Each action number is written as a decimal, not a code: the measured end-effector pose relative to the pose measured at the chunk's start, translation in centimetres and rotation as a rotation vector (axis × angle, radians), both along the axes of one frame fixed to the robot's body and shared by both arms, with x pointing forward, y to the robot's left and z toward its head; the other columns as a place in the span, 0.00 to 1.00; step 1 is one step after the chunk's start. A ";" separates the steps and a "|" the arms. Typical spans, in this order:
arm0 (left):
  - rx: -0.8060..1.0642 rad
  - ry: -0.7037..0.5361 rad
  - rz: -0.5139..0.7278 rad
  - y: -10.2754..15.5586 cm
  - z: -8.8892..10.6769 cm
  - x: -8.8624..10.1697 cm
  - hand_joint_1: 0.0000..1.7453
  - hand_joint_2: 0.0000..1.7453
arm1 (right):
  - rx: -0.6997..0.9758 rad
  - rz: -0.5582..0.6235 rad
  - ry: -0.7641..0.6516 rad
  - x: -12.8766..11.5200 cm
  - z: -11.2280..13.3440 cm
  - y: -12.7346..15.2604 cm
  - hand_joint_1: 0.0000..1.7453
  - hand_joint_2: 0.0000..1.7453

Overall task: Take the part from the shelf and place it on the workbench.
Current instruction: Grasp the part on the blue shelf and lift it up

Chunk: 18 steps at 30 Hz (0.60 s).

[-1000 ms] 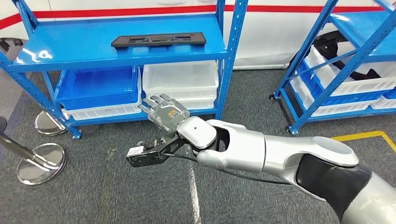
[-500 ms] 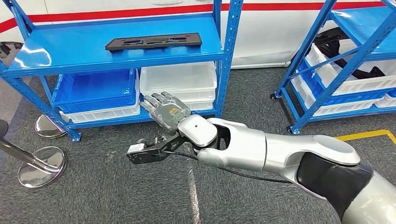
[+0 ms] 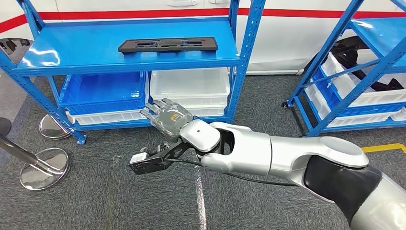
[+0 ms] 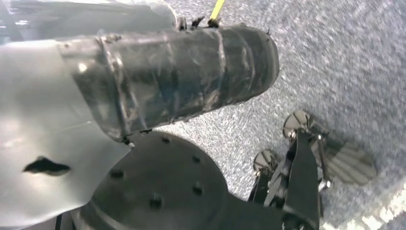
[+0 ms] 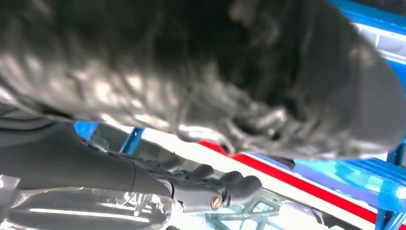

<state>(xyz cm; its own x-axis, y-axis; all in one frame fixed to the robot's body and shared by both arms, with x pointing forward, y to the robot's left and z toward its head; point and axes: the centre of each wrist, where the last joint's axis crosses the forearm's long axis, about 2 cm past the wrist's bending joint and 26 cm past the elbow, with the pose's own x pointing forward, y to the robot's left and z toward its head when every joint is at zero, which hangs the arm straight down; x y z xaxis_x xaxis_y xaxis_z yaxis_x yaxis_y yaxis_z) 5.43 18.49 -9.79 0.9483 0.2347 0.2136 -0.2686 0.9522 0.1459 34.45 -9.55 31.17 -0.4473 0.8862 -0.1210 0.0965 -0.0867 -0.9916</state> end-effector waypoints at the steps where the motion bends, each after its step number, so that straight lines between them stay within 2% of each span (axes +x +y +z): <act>1: 0.001 0.001 0.000 0.0 0.0 -0.1 0.00 0.00 | -0.007 0.001 -0.003 0.0 0.0 0.0 0.00 0.00; 18: 0.003 -0.007 -0.001 -0.1 0.0 -0.2 0.00 0.00 | -0.049 0.028 -0.012 -0.3 -0.3 0.4 0.00 0.00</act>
<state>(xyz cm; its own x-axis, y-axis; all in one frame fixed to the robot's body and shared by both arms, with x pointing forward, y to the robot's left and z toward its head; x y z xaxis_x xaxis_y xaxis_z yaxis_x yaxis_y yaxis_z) 5.27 18.42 -9.79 0.9470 0.2333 0.2209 -0.2689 0.9519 0.1472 34.19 -9.20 30.87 -0.4699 0.8663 -0.1695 0.1114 -0.1322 -0.9849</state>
